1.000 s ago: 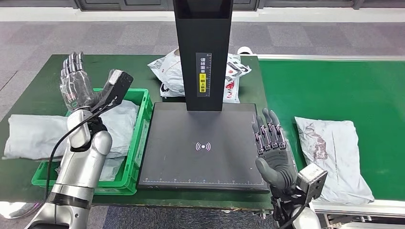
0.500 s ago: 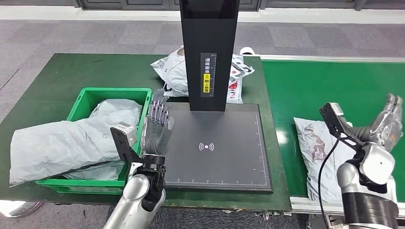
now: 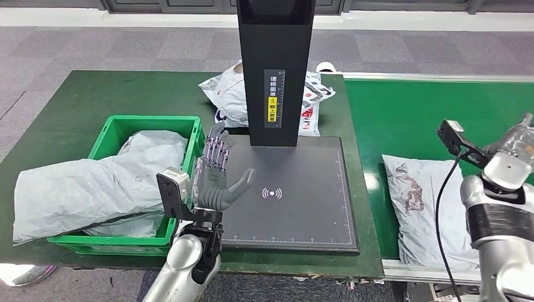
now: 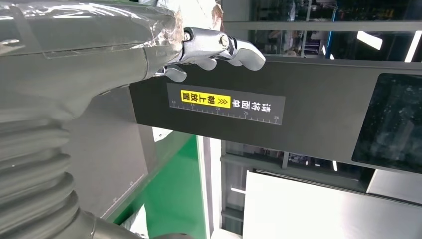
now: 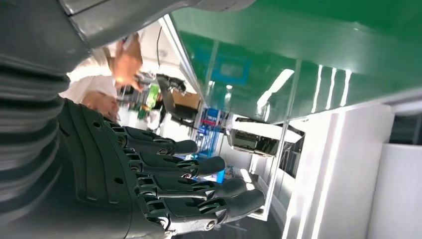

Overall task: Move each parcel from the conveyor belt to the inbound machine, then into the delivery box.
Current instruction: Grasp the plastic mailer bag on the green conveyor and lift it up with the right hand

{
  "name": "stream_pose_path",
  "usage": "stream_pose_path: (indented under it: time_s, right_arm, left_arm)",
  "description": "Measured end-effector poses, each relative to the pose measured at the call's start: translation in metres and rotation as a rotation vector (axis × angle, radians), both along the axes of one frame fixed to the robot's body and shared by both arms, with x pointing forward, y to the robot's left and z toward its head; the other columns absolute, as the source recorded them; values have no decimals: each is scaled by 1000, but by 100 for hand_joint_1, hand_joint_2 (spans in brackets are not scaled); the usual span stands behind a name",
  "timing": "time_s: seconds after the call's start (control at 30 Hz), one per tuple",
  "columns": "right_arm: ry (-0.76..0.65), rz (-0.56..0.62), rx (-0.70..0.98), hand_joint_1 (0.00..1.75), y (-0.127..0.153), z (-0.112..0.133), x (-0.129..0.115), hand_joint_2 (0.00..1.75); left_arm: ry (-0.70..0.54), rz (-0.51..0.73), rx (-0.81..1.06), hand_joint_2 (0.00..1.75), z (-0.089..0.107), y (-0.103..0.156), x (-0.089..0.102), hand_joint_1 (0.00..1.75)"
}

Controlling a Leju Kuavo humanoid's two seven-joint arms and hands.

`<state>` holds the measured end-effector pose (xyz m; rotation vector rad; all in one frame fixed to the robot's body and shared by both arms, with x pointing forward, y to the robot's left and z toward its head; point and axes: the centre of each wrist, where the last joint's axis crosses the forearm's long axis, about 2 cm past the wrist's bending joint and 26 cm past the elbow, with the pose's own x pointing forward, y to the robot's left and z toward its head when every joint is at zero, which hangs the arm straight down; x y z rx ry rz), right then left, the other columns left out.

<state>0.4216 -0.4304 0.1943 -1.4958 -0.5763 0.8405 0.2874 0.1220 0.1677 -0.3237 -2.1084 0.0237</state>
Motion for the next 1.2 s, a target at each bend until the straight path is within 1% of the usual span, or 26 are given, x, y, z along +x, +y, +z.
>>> stream_pose_path:
  time_s: [0.03, 0.1, 0.17, 0.23, 0.33, 0.4, 0.5, 0.6, 0.73, 0.83, 0.97, 1.0, 1.1, 1.13, 1.2]
  right_arm:
    - [22, 7, -1, 0, -1, 0, 3, 175]
    - [78, 31, 13, 0, -1, -3, 6, 87]
    - [166, 75, 59, 0, 0, -11, 6, 87]
    - [311, 176, 157, 0, 0, -25, 3, 175]
    - [530, 399, 369, 0, 4, -57, -11, 175]
    - [612, 494, 459, 0, 10, -76, -22, 175]
    - [684, 536, 508, 0, 19, -93, -31, 175]
    - [735, 592, 548, 0, 28, -101, -34, 175]
    - [779, 651, 567, 0, 48, -111, -38, 0]
    - [795, 665, 558, 0, 61, -116, -40, 0]
    - [812, 682, 549, 0, 66, -119, -42, 0]
    - [816, 684, 545, 12, 66, -120, -42, 0]
    - [814, 680, 548, 143, 63, -120, -44, 131]
    - [810, 674, 550, 175, 61, -120, -45, 175]
    - [794, 659, 551, 175, 57, -119, -45, 175]
  left_arm:
    - [1, -1, 0, 175, -1, 0, 0, 0]
    - [0, 0, -1, 175, -2, 0, 0, 0]
    - [-2, 1, -6, 175, -4, 0, 1, 0]
    - [-4, -3, -11, 175, -5, 1, 4, 0]
    - [-2, -19, -8, 175, -7, 1, 9, 0]
    - [1, -24, -6, 175, -8, 0, 11, 0]
    - [7, -27, -6, 175, -9, 1, 13, 0]
    - [13, -27, -4, 175, -11, 2, 13, 0]
    - [29, -1, 14, 175, -12, 4, 14, 0]
    - [41, 19, 35, 175, -12, 4, 14, 0]
    - [52, 30, 47, 175, -13, 3, 14, 0]
    - [52, 33, 49, 175, -14, 3, 14, 0]
    - [53, 44, 57, 175, -14, 3, 14, 0]
    - [54, 47, 59, 175, -14, 3, 14, 0]
    - [56, 52, 62, 175, -14, 4, 14, 0]
